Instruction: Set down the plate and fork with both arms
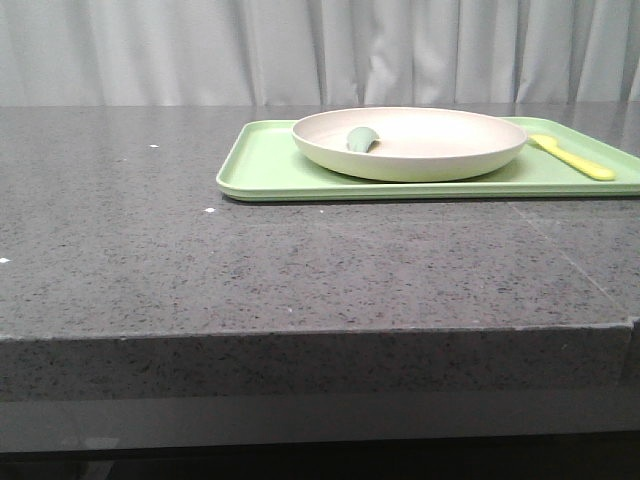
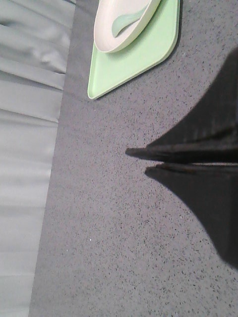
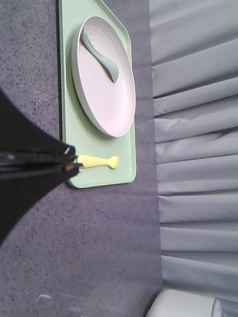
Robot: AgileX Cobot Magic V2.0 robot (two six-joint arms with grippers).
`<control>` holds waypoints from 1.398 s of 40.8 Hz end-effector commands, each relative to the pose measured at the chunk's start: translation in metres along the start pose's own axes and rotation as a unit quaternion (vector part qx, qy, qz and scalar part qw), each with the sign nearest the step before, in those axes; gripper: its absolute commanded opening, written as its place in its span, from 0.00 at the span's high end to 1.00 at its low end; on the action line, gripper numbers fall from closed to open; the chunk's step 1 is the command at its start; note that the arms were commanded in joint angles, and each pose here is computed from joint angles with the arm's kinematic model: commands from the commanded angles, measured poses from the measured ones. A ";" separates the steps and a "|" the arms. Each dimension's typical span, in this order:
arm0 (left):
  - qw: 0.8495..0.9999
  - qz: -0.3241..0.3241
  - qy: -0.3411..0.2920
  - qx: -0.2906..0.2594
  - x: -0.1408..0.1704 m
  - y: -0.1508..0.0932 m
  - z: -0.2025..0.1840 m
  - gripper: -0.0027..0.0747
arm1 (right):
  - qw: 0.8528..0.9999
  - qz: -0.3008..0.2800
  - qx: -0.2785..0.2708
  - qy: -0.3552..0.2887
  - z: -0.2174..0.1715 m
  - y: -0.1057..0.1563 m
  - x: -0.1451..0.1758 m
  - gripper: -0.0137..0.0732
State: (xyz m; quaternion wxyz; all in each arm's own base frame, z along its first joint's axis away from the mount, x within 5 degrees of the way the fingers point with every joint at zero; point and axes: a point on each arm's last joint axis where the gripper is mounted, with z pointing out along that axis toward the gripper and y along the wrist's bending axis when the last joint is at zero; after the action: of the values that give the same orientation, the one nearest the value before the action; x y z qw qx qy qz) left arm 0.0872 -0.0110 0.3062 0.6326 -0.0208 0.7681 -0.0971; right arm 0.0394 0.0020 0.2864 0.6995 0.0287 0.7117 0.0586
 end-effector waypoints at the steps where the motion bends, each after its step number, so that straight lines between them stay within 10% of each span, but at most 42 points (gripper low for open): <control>1: 0.999 -0.001 -0.052 0.009 -0.016 -0.003 -0.003 0.99 | 0.999 -0.009 -0.002 -0.050 -0.001 0.001 -0.015 0.92; 57: 0.995 0.023 -0.080 -0.056 0.109 0.027 -0.014 0.99 | 0.999 -0.009 -0.002 -0.051 -0.001 0.001 -0.015 0.92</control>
State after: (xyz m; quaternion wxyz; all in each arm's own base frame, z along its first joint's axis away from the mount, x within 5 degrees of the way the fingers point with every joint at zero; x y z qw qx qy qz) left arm 0.0552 0.0006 0.1899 0.6512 -0.0449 0.7569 -0.0326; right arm 0.0394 0.0020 0.2866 0.7003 0.0287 0.7109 0.0587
